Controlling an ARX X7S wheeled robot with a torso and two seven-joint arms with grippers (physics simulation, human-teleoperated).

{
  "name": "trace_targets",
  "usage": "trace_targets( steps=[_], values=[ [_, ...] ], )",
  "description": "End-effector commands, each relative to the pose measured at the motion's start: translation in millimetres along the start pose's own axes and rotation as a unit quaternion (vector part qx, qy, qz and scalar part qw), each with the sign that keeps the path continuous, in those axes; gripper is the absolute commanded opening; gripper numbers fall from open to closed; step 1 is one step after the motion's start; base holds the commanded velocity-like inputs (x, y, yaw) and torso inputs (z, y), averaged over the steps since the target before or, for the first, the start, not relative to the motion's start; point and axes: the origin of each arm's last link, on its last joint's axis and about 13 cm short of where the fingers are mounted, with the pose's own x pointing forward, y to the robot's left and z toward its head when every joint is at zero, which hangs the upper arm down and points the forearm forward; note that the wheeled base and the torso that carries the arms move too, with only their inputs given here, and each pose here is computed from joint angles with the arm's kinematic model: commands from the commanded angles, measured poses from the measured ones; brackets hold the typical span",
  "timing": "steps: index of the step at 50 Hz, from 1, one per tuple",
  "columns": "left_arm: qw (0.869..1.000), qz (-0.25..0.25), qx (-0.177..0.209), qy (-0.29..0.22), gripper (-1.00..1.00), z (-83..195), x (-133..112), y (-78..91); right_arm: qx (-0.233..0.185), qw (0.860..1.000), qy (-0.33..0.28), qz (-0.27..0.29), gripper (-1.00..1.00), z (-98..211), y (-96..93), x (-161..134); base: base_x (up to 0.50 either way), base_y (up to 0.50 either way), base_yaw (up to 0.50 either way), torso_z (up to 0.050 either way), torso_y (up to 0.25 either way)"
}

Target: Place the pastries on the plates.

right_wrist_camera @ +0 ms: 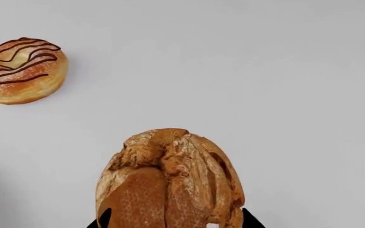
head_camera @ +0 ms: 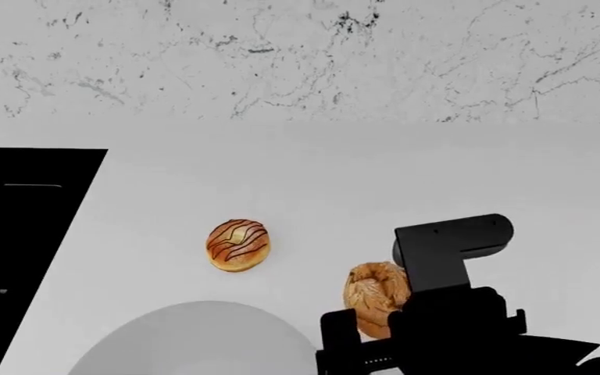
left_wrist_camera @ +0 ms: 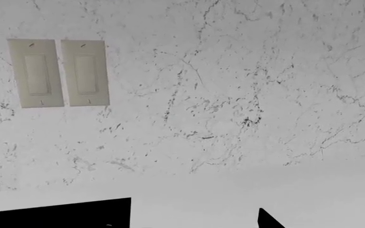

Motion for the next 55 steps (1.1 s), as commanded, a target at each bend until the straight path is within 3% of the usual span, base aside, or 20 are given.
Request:
trace_targets(
  steps=[1,11,13,15,25,35,42,43,55],
  values=[
    [1.000,0.001,-0.001,0.001,1.00,0,-1,0.1,0.001,1.000,0.009,0.006,-1.00,-4,0.7,1,0.00,0.00,0.00,0.000,0.000],
    [1.000,0.002,-0.001,0.000,1.00,-1,0,-0.5,-0.001,0.999,-0.038,0.006,-1.00,9,0.6,-23,0.00,0.00,0.00,0.000,0.000],
    [1.000,0.003,-0.002,0.000,1.00,-1,1,-0.6,-0.009,0.998,-0.060,0.012,-1.00,14,2.2,-36,0.00,0.00,0.00,0.000,0.000],
    [1.000,0.002,-0.001,0.000,1.00,-1,2,-1.3,-0.047,0.995,-0.086,0.013,-1.00,14,4.5,-56,0.00,0.00,0.00,0.000,0.000],
    [1.000,0.003,-0.003,-0.003,1.00,-6,9,-2.9,-0.095,0.985,-0.143,0.016,-1.00,23,14.1,-112,0.00,0.00,0.00,0.000,0.000],
    [1.000,-0.003,-0.004,-0.006,1.00,-7,21,-2.3,-0.138,0.978,-0.145,0.063,-1.00,11,32.7,-124,0.00,0.00,0.00,0.000,0.000],
    [1.000,-0.004,-0.006,-0.007,1.00,-11,27,-0.2,-0.140,0.976,-0.123,0.116,-1.00,0,44.4,-124,0.00,0.00,0.00,0.000,0.000],
    [1.000,-0.003,-0.005,-0.008,1.00,-11,27,0.1,-0.157,0.973,-0.120,0.119,-1.00,-5,46.6,-123,0.00,0.00,0.00,0.000,0.000],
    [1.000,-0.001,-0.004,-0.006,1.00,-13,24,-0.9,-0.172,0.954,-0.103,0.223,-1.00,-22,72.4,-124,0.00,0.00,0.00,0.000,0.000]
  ],
)
